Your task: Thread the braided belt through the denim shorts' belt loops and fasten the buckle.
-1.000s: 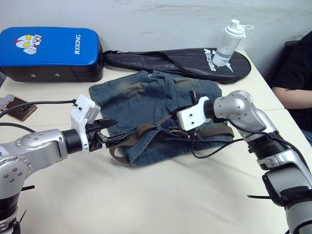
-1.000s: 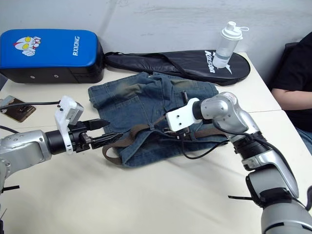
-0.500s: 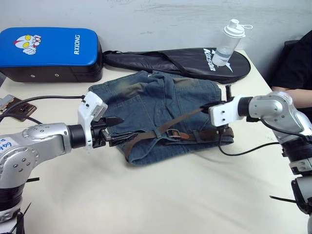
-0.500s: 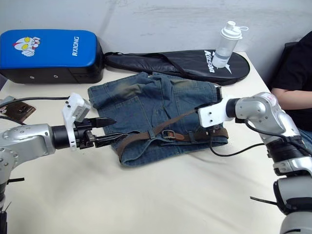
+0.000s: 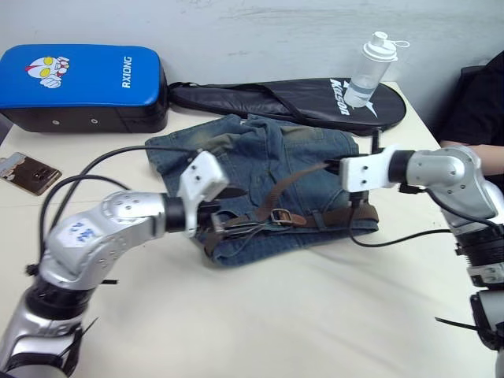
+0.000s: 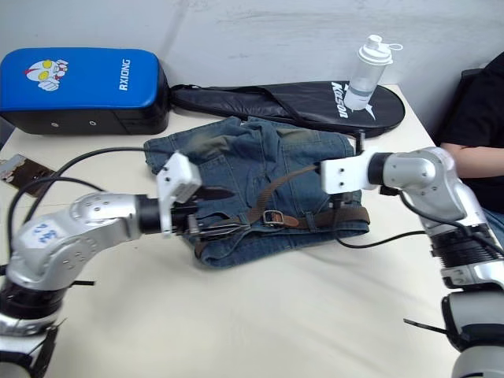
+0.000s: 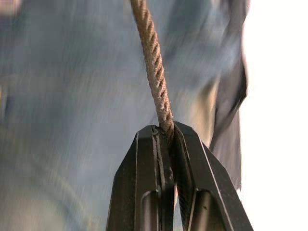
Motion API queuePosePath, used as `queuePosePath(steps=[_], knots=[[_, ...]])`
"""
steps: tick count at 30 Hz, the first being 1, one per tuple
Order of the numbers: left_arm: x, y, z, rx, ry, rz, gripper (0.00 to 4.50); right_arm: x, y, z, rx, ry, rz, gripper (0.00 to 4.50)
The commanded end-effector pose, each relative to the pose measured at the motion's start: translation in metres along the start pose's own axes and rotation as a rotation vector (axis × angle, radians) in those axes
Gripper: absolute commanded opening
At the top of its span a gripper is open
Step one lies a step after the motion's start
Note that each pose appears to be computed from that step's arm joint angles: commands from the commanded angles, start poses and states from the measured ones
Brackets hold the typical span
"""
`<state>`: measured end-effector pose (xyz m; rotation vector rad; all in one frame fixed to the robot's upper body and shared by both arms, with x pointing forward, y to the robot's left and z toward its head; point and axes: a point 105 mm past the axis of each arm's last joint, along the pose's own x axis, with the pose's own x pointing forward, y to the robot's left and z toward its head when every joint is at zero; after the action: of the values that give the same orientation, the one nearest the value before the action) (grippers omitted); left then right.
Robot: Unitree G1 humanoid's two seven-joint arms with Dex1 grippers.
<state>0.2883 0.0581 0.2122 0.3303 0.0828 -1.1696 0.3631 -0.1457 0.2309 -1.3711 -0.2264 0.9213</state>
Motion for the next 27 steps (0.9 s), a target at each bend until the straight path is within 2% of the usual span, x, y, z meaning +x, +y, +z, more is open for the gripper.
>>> queuePosePath(steps=[1, 5, 8, 12, 14, 15, 17, 20, 21, 22, 23, 25, 27], knots=[[0.022, 0.025, 0.007, 0.14, 0.002, 0.119, 4.5, -0.007, -0.019, 0.016, 0.013, -0.034, -0.063, 0.08], [0.053, 0.038, 0.021, 0.293, -0.023, 0.179, 4.5, -0.005, -0.021, 0.025, 0.023, -0.049, -0.069, 0.08], [0.066, 0.039, 0.026, 0.345, -0.032, 0.18, 4.5, -0.007, -0.021, 0.027, 0.03, -0.05, -0.075, 0.08], [0.078, 0.039, 0.02, 0.396, 0.0, 0.172, 4.5, -0.009, -0.017, 0.028, 0.048, -0.05, -0.073, 0.08], [0.081, 0.04, 0.024, 0.398, -0.02, 0.179, 4.5, -0.01, -0.014, 0.028, 0.054, -0.048, -0.07, 0.08], [0.081, 0.039, 0.026, 0.414, -0.028, 0.177, 3.96, -0.01, -0.013, 0.027, 0.059, -0.045, -0.069, 0.0], [0.081, 0.041, 0.028, 0.461, -0.031, 0.192, 3.49, -0.01, -0.012, 0.026, 0.066, -0.041, -0.068, 0.0], [0.079, 0.044, 0.032, 0.499, -0.054, 0.215, 2.16, -0.009, -0.01, 0.026, 0.094, -0.042, -0.07, 0.0], [0.079, 0.044, 0.033, 0.504, -0.066, 0.217, 1.93, -0.009, -0.011, 0.026, 0.102, -0.044, -0.08, 0.0], [0.079, 0.045, 0.034, 0.499, -0.079, 0.22, 1.38, -0.008, -0.012, 0.027, 0.121, -0.052, -0.089, 0.0], [0.079, 0.045, 0.035, 0.494, -0.084, 0.222, 1.13, -0.007, -0.013, 0.028, 0.145, -0.062, -0.095, 0.0], [0.076, 0.047, 0.032, 0.483, -0.081, 0.23, 0.09, -0.008, -0.017, 0.031, 0.216, -0.097, -0.122, 0.92], [0.07, 0.052, 0.028, 0.449, -0.08, 0.256, 0.0, -0.01, -0.013, 0.03, 0.259, -0.098, -0.099, 1.7]])
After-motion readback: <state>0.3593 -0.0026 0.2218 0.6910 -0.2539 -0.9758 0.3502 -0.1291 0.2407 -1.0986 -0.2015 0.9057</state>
